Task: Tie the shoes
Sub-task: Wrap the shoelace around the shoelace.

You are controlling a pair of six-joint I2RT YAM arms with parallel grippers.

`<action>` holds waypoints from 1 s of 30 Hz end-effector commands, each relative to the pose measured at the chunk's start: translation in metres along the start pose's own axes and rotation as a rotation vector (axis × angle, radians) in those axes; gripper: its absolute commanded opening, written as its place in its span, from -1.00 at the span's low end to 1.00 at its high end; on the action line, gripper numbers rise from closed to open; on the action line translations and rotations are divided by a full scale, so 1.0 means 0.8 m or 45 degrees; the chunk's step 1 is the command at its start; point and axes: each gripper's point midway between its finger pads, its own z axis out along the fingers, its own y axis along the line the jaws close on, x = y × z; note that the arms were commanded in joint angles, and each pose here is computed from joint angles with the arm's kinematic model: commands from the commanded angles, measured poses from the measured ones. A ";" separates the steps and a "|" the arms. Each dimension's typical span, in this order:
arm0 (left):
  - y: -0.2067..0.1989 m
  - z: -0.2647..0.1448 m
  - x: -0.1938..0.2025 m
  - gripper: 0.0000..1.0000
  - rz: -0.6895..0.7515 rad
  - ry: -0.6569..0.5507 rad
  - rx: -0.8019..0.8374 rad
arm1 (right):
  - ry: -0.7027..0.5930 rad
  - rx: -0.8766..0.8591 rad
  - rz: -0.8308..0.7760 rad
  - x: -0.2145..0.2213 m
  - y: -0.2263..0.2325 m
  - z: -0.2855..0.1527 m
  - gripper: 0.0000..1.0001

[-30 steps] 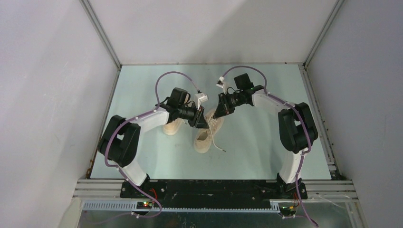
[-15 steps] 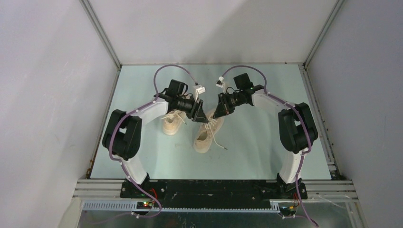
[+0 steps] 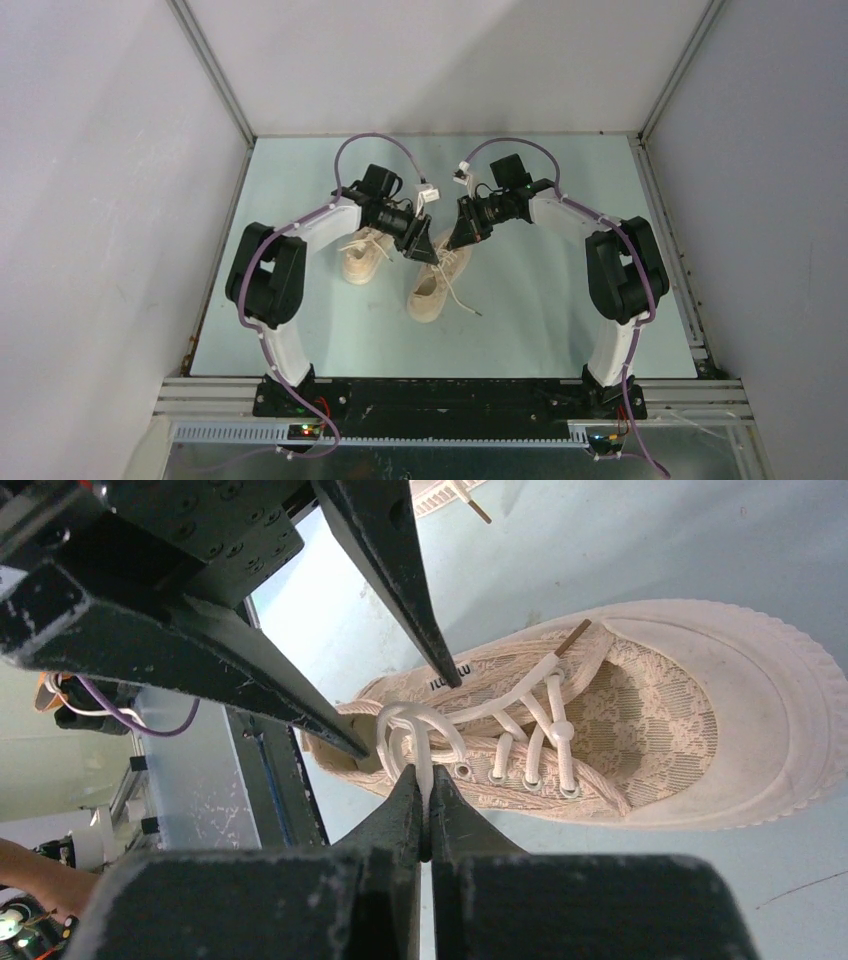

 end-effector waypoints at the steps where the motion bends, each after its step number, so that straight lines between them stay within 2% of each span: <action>1: -0.021 0.002 -0.010 0.09 0.107 0.000 0.098 | -0.077 0.006 -0.103 -0.033 0.022 -0.016 -1.00; 6: -0.025 0.007 -0.011 0.08 0.128 0.013 0.111 | -0.081 0.012 -0.106 -0.034 0.023 -0.018 -1.00; 10: -0.020 0.012 -0.012 -0.01 0.132 0.031 0.086 | -0.081 0.013 -0.106 -0.034 0.023 -0.018 -1.00; 25: -0.028 0.011 -0.011 -0.78 0.189 0.049 0.143 | -0.090 0.005 -0.082 -0.034 0.026 -0.021 -1.00; 26: -0.029 0.011 -0.011 -0.89 0.192 0.047 0.148 | -0.089 0.002 -0.082 -0.034 0.026 -0.021 -1.00; 28: -0.031 0.010 -0.012 -0.98 0.201 0.041 0.160 | -0.089 -0.005 -0.083 -0.033 0.026 -0.023 -0.91; 30: -0.033 0.009 -0.013 -1.00 0.212 0.038 0.166 | -0.100 -0.003 -0.059 -0.034 0.022 -0.028 -0.80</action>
